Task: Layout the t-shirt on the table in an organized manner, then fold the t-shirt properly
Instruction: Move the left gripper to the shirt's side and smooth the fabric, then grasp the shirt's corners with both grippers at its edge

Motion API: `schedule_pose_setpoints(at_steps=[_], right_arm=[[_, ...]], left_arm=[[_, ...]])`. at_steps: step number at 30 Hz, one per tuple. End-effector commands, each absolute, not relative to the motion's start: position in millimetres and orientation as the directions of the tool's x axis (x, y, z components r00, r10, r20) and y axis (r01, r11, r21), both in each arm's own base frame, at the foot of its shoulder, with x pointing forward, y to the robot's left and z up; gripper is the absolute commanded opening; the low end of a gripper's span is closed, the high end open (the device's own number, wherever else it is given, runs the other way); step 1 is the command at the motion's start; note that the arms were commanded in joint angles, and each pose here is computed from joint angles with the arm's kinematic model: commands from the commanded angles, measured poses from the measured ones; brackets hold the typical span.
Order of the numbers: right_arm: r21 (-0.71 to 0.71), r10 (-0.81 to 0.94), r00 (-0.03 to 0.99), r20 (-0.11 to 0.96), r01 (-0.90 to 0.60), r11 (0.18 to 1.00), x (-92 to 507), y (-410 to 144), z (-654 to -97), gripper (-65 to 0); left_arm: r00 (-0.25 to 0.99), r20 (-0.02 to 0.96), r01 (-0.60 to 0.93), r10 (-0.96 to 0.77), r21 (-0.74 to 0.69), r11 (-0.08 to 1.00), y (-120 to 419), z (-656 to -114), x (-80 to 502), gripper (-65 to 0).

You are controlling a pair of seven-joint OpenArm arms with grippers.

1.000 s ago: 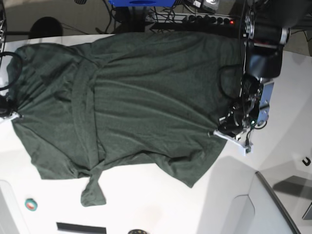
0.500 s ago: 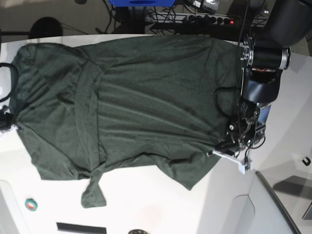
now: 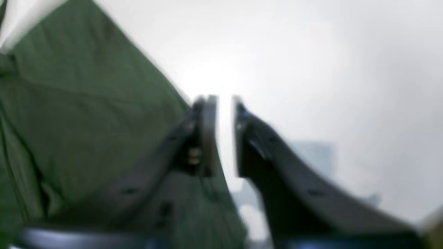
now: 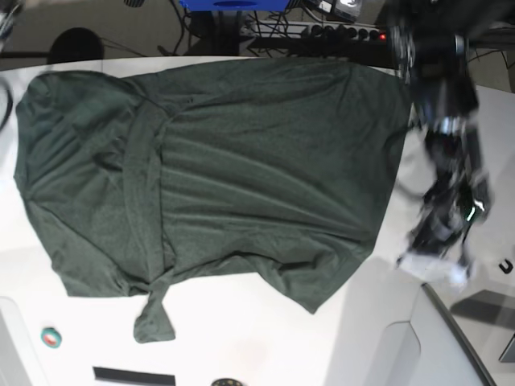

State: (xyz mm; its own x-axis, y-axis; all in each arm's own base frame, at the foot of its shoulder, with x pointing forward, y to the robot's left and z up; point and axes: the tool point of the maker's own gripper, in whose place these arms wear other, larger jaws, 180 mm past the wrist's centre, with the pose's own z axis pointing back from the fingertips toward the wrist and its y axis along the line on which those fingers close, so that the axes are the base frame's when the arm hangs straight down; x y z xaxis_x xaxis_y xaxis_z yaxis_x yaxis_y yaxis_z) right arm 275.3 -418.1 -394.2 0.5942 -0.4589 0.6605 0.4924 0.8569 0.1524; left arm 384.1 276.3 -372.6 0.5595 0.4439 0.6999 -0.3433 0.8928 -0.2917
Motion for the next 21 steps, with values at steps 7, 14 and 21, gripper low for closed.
schedule_pose_setpoints(at_steps=[7,14,21], right_arm=[[0.137,-0.477,0.518,0.71,0.564,0.815,200.7,-408.5,-357.5,-24.9],[0.177,-0.49,0.562,0.666,0.52,0.836,160.6,-375.3,-387.4,-25.4],[0.201,-0.487,0.589,0.645,0.484,0.852,147.4,-364.4,-402.3,-25.4]], left_arm=[[0.648,0.685,-0.294,0.332,-0.177,0.939,275.5,-390.5,278.5,-59.2],[0.665,0.631,-0.308,0.4,-0.257,0.916,293.6,-407.7,199.4,-20.1],[0.597,0.553,-0.453,0.581,-0.365,0.814,319.9,-423.3,156.9,-5.3]])
